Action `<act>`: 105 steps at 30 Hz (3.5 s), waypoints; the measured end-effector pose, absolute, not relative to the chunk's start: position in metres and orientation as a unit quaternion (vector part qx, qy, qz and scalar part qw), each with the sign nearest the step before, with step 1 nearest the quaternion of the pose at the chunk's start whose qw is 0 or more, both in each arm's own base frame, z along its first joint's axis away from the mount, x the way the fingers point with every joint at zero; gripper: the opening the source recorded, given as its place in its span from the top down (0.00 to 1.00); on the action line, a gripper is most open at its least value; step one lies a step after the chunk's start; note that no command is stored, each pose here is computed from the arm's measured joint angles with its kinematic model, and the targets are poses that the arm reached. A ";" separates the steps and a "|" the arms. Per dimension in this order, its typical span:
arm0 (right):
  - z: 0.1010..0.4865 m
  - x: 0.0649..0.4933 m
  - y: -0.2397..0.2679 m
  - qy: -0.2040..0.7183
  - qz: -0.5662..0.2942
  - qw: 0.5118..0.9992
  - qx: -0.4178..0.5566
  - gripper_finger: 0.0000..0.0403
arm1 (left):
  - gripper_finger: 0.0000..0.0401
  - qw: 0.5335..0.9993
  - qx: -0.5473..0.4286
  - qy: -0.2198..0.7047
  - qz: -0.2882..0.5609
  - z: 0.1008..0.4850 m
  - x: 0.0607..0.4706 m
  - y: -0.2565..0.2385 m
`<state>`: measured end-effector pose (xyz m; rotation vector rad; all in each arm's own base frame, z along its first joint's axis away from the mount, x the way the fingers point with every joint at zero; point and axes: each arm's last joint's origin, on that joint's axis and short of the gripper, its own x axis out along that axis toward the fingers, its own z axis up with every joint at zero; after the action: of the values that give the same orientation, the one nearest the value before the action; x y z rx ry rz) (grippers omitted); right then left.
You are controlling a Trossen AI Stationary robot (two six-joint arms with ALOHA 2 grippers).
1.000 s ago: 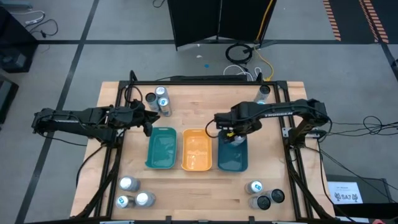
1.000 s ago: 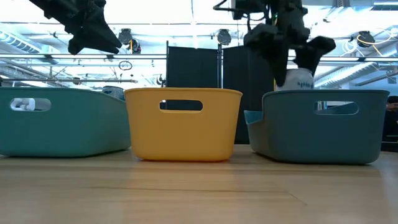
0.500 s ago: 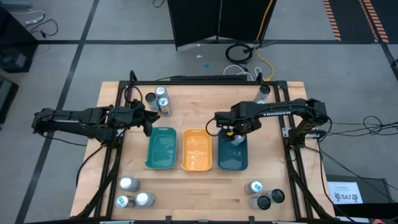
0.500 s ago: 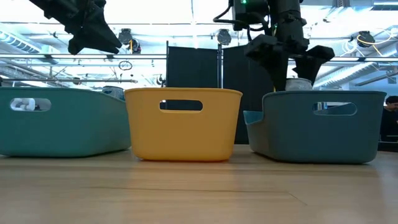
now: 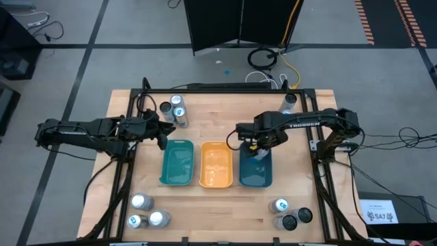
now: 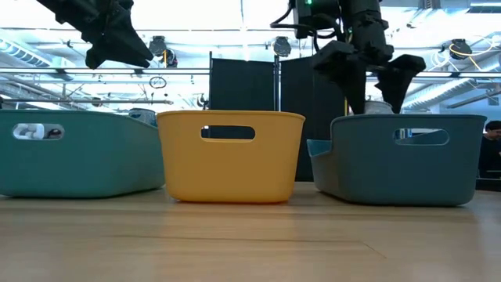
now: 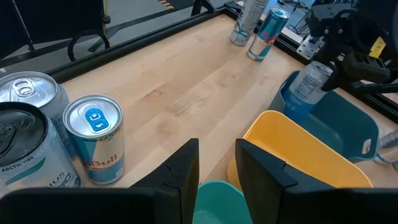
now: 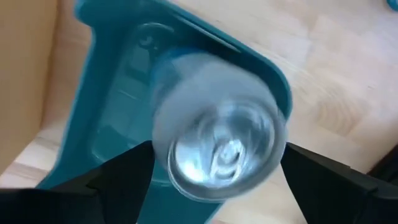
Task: Sort soda cans
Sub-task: Put the top right blue can into the yellow bin
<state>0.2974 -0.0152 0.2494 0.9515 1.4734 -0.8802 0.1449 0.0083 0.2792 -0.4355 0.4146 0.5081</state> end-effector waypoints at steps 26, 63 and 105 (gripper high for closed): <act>0.290 0.302 -0.013 0.625 -0.337 0.560 0.427 0.16 | 0.71 0.925 -0.216 0.206 0.237 0.279 0.145 0.008; 0.364 0.331 -0.037 0.435 -0.335 0.805 0.227 0.16 | 0.71 0.925 -0.216 0.206 0.236 0.279 0.145 0.008; 0.307 0.255 -0.056 0.468 -0.597 0.540 0.364 0.03 | 0.71 0.924 -0.212 0.212 0.236 0.278 0.145 0.008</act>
<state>0.2554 -0.0562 0.3074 0.8646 1.1134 -1.4189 0.1446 0.0076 0.2782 -0.4342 0.4350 0.4849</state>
